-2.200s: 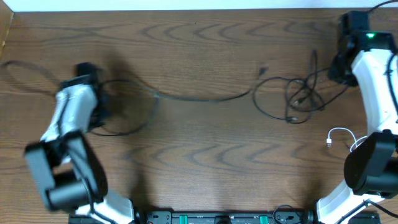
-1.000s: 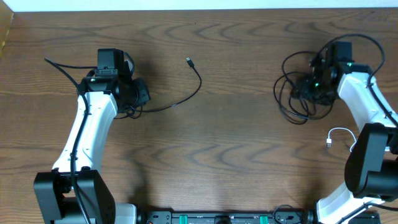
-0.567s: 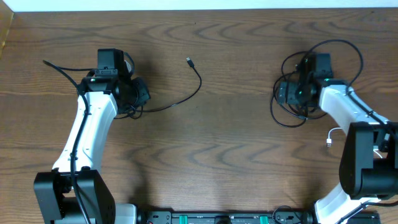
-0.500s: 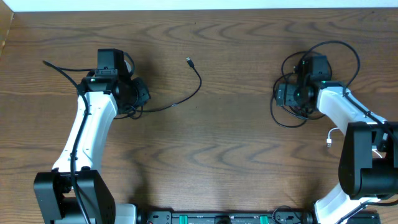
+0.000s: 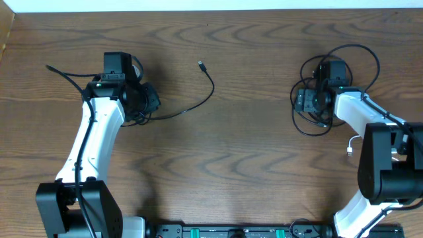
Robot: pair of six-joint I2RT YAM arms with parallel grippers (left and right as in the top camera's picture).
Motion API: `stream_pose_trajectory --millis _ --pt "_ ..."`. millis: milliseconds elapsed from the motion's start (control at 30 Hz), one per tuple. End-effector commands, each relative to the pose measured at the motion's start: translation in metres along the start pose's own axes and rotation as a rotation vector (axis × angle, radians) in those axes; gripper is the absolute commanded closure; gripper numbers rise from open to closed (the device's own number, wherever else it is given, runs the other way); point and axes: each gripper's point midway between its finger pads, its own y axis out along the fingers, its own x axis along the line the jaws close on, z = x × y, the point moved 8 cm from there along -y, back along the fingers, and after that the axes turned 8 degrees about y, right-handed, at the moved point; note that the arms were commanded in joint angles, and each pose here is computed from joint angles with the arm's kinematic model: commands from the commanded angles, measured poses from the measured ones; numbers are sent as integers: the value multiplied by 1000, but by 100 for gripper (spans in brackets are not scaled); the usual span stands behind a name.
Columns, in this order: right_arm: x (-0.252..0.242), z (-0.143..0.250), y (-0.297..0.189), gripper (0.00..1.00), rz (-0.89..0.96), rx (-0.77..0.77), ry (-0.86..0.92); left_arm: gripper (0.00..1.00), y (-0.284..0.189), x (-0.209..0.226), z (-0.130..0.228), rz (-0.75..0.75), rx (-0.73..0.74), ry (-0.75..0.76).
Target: Untangle cables
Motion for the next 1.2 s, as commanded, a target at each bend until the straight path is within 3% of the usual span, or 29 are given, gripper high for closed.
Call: stream_pose_trajectory --millis 0,33,133,167,367,433,500,1167 --pt "-5 37 35 56 8 166 0 80 -1 -10 4 33 8 23" --pt "-4 39 36 70 -5 176 2 80 0 -13 5 37 9 33" --pt "0 41 36 95 -54 197 7 80 4 -27 8 52 11 74" --pt "2 41 36 99 -72 198 8 79 7 -34 10 60 12 95" --pt "5 42 36 99 -104 208 10 69 26 -66 20 90 36 196" --pt "5 42 36 99 -103 209 10 53 33 -74 25 95 51 221" --pt "5 42 36 99 -104 208 10 2 41 -81 31 96 75 245" --pt "7 45 35 99 -126 227 16 0 49 -91 41 96 112 278"
